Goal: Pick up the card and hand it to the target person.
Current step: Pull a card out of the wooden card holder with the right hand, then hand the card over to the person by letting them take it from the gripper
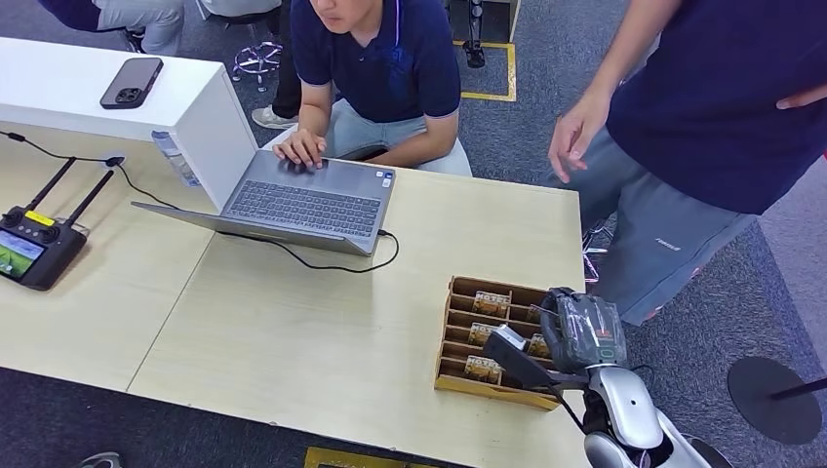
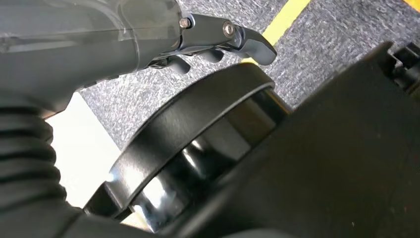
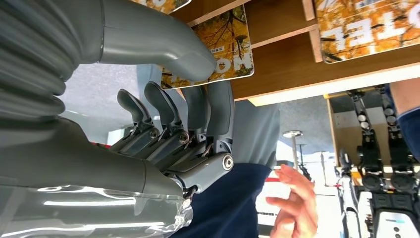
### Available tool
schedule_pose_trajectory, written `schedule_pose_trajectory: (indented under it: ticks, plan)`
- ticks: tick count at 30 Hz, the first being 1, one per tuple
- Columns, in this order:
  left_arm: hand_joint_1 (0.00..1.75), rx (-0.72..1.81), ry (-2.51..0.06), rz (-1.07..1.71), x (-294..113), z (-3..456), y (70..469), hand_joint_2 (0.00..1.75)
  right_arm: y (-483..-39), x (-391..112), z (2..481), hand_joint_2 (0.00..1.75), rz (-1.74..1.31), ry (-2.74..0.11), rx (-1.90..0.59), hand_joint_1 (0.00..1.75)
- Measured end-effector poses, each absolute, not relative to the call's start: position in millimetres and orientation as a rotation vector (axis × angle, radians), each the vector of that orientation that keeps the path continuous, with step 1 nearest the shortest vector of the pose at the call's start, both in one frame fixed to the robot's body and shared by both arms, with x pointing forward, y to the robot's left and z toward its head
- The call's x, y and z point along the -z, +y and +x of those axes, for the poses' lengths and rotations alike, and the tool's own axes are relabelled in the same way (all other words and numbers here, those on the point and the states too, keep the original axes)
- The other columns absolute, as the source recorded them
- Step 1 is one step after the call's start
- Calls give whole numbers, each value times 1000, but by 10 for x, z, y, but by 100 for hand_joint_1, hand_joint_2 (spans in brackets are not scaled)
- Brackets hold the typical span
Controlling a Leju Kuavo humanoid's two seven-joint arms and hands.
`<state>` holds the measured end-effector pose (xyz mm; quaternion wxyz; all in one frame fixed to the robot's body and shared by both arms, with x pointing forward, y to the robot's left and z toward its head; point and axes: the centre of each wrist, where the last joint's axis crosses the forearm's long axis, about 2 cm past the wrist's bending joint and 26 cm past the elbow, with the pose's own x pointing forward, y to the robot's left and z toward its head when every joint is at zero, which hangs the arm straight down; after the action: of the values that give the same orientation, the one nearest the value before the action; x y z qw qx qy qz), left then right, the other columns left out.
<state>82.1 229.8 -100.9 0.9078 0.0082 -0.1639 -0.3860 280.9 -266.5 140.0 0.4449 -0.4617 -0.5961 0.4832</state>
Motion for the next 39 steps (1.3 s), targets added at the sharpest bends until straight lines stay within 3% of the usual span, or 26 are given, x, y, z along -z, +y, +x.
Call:
schedule_pose_trajectory:
  ticks: [14, 37, 39]
  plan:
    - [0, 772, -404, 65, 981, 959, 2308, 175, -2711, -1430, 2792, 175, -1142, -1547, -1036, 147]
    - [0, 773, -401, 64, 966, 1028, 2308, 175, -2978, -2563, 2925, 175, -1191, -1942, -603, 147]
    - [0, 772, -398, 64, 965, 1030, 2306, 87, -2958, -2562, 2923, 175, -1173, -1961, -602, 161]
